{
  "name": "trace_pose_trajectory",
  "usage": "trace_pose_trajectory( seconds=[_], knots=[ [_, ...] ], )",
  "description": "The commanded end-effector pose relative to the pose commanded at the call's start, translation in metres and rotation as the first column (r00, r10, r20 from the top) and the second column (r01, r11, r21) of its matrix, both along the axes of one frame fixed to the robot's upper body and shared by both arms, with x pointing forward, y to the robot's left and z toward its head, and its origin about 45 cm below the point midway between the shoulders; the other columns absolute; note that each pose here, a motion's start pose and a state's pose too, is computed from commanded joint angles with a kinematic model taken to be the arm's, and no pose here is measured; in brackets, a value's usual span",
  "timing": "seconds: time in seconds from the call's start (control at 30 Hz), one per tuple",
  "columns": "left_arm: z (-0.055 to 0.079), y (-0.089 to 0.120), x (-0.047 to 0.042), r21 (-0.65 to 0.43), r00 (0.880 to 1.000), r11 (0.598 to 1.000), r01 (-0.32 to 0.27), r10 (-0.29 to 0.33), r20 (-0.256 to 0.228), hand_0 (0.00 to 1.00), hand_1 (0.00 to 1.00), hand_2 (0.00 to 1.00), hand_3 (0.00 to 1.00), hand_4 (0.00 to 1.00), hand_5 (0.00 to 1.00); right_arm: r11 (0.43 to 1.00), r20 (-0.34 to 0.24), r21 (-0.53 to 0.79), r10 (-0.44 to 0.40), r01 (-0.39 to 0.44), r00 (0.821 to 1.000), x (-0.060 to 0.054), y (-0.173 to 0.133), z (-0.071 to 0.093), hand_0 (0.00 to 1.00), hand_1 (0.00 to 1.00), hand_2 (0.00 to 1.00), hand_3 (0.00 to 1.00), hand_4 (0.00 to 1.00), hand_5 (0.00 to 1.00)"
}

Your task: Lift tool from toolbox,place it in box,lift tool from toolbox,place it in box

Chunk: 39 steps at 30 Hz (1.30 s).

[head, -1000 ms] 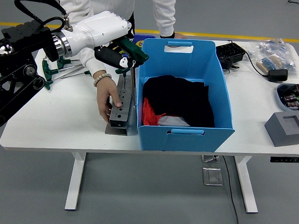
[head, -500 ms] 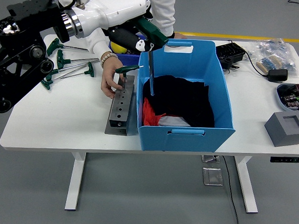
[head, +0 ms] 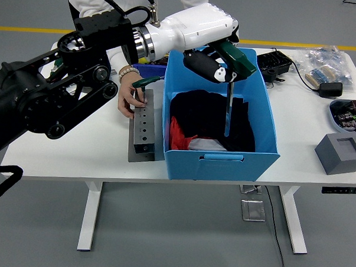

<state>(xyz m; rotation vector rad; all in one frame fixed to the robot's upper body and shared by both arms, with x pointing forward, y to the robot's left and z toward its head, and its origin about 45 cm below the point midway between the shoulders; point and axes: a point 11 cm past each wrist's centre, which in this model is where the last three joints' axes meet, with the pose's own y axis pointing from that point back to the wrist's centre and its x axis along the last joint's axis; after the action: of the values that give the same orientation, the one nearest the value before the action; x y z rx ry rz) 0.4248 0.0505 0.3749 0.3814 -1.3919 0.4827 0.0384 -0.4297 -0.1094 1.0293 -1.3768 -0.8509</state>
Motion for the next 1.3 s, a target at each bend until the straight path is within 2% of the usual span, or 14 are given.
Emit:
trace_pose_trajectory(
  seconds=[0.17,0.2,0.23,0.37,0.4,0.57,0.6,0.77,0.8,0.97,1.0,1.03,1.13,1.3],
  knots=[
    [-0.031,-0.011,0.0080,0.033,0.999,0.999,-0.005,0.006,-0.035,0.082,0.002,0.026,0.102,0.659,0.475,1.000,0.003,-0.006,0.010,-0.010,1.000,0.004,-0.002,0.001,0.678,0.666,0.730,0.590,0.847,0.681],
    [-0.036,-0.012,0.0100,0.039,0.999,0.999,-0.010,0.011,-0.039,0.131,0.038,0.069,0.152,0.662,0.472,1.000,0.003,-0.007,0.012,-0.012,1.000,0.004,-0.002,0.001,0.679,0.666,0.730,0.589,0.847,0.681],
    [-0.042,-0.013,0.0129,0.049,0.999,0.999,-0.016,0.018,-0.044,0.131,0.038,0.069,0.152,0.662,0.472,1.000,0.004,-0.008,0.014,-0.014,1.000,0.005,-0.003,0.002,0.679,0.666,0.730,0.589,0.847,0.681],
    [-0.057,-0.017,0.0182,0.073,0.998,0.997,-0.026,0.030,-0.061,0.131,0.038,0.069,0.152,0.662,0.472,1.000,0.003,-0.012,0.019,-0.019,1.000,0.005,-0.004,0.002,0.679,0.666,0.730,0.589,0.847,0.681],
    [-0.061,-0.018,0.0193,0.081,0.997,0.996,-0.028,0.033,-0.067,0.182,0.128,0.167,0.278,0.688,0.483,1.000,0.003,-0.013,0.021,-0.021,1.000,0.006,-0.004,0.002,0.678,0.666,0.730,0.588,0.847,0.684],
    [-0.074,-0.026,0.0210,0.114,0.996,0.993,-0.022,0.032,-0.088,0.182,0.128,0.167,0.278,0.688,0.483,0.999,0.003,-0.020,0.031,-0.031,1.000,0.007,-0.006,0.003,0.678,0.666,0.730,0.588,0.847,0.684],
    [-0.075,-0.025,0.0221,0.123,0.996,0.992,-0.025,0.036,-0.087,0.206,0.217,0.288,0.463,0.716,0.496,0.999,0.003,-0.022,0.033,-0.033,0.999,0.008,-0.006,0.003,0.677,0.666,0.728,0.584,0.847,0.682],
    [-0.080,-0.016,0.0324,0.173,0.995,0.983,-0.057,0.070,-0.070,0.206,0.217,0.288,0.463,0.716,0.496,0.999,0.003,-0.028,0.043,-0.042,0.999,0.010,-0.008,0.004,0.677,0.666,0.728,0.584,0.847,0.682],
    [-0.080,-0.013,0.0353,0.180,0.994,0.981,-0.067,0.081,-0.067,0.231,0.305,0.418,0.523,0.727,0.495,0.999,0.004,-0.029,0.044,-0.044,0.999,0.010,-0.008,0.004,0.677,0.665,0.727,0.581,0.846,0.681],
    [-0.075,0.002,0.0523,0.195,0.989,0.972,-0.130,0.143,-0.050,0.231,0.305,0.418,0.523,0.727,0.495,0.998,0.012,-0.038,0.050,-0.049,0.999,0.015,-0.011,0.006,0.677,0.665,0.727,0.581,0.846,0.681],
    [-0.073,0.005,0.0556,0.193,0.987,0.971,-0.142,0.154,-0.048,0.261,0.400,0.499,0.571,0.734,0.495,0.998,0.014,-0.040,0.051,-0.051,0.999,0.016,-0.011,0.006,0.676,0.660,0.724,0.580,0.846,0.680],
    [-0.070,0.008,0.0589,0.189,0.985,0.970,-0.153,0.164,-0.046,0.261,0.400,0.499,0.571,0.734,0.495,0.998,0.017,-0.043,0.052,-0.052,0.998,0.018,-0.012,0.007,0.676,0.660,0.724,0.580,0.846,0.680],
    [-0.065,0.009,0.0615,0.182,0.985,0.971,-0.157,0.167,-0.039,0.261,0.400,0.499,0.571,0.734,0.495,0.998,0.022,-0.047,0.052,-0.051,0.998,0.020,-0.013,0.007,0.676,0.660,0.724,0.580,0.846,0.680],
    [-0.058,0.002,0.0579,0.174,0.990,0.976,-0.132,0.138,-0.022,0.280,0.429,0.520,0.583,0.722,0.493,0.997,0.030,-0.054,0.050,-0.049,0.998,0.023,-0.015,0.009,0.675,0.657,0.724,0.576,0.846,0.680]
  ],
)
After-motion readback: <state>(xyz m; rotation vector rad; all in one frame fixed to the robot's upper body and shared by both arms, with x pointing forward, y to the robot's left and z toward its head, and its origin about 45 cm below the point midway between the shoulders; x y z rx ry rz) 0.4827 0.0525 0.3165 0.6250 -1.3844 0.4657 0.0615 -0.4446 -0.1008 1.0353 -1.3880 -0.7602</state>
